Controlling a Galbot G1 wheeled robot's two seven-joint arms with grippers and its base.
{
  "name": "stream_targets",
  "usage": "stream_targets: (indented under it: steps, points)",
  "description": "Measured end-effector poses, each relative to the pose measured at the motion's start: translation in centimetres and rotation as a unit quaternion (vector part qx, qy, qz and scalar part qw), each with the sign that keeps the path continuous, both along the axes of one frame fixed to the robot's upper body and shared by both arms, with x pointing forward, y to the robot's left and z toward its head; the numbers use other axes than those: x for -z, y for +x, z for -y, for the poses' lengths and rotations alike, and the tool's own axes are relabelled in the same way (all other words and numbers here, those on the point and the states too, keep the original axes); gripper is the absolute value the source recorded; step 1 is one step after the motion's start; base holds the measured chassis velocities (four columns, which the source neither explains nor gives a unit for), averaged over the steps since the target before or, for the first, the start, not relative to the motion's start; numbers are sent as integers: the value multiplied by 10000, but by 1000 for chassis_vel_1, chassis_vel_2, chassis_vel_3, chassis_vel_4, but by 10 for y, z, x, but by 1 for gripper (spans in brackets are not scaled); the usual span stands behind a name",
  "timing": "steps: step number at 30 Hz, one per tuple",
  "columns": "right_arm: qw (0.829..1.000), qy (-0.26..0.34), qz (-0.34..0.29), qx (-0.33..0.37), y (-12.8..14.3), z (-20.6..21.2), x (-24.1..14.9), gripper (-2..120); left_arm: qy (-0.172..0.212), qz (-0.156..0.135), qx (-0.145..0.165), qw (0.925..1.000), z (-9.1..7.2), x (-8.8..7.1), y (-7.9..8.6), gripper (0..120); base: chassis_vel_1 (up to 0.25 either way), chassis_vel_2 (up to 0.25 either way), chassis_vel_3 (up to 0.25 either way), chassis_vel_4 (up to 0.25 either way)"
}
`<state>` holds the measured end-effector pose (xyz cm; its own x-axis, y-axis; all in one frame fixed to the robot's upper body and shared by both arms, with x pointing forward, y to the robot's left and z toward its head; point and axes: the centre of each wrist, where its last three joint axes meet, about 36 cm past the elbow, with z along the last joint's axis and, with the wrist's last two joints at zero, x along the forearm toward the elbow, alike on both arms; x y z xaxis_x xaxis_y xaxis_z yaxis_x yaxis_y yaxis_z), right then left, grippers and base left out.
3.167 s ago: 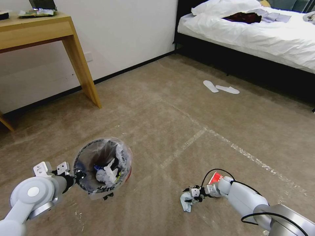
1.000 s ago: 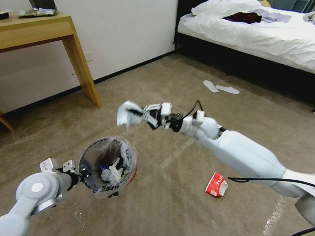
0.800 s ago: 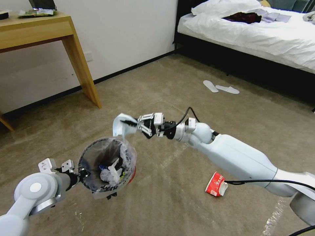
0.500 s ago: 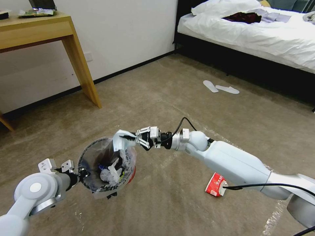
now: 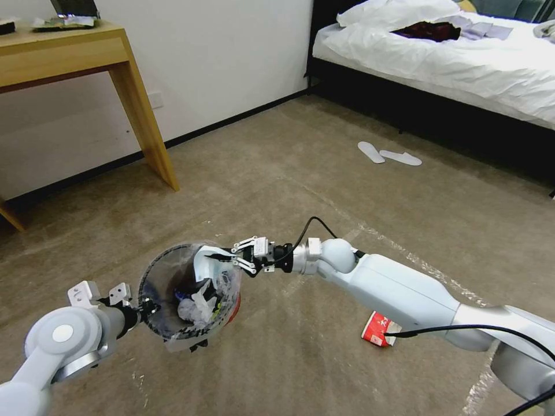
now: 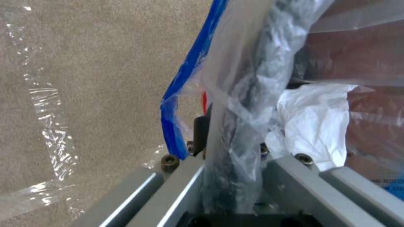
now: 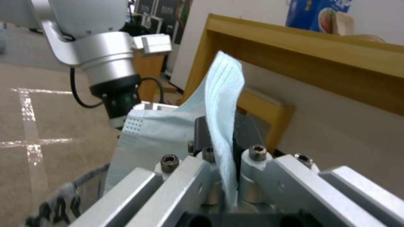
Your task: Pick up the trash bin and place the garbage on the floor into it.
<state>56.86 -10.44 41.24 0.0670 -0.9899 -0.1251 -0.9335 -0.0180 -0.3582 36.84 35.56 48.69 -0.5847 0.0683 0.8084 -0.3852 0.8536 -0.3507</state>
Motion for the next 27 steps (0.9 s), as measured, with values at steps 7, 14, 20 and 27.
stream_targets:
  steps: [7, 14, 20, 27]
  points:
    - [9997, 4, 1, -235, -4, -27, 0, 0, 2, -2, -17, 10000, -1, 1, 0, 0, 0, 0, 0, 0]
    - [9995, -8, -20, -304, -4, -42, 7, 0, 2, -1, -18, 10000, -1, 0, 0, 0, 0, 0, 0, 0]
    - [9997, -45, 103, -217, 5, -48, 15, 4, 5, 7, -6, 10000, 0, -1, -1, 0, 0, 0, 0, 0]
    - [9995, -189, 222, -76, 14, -43, 21, 28, 5, 11, 2, 10000, 0, -1, -2, 0, 0, 0, 0, 0]
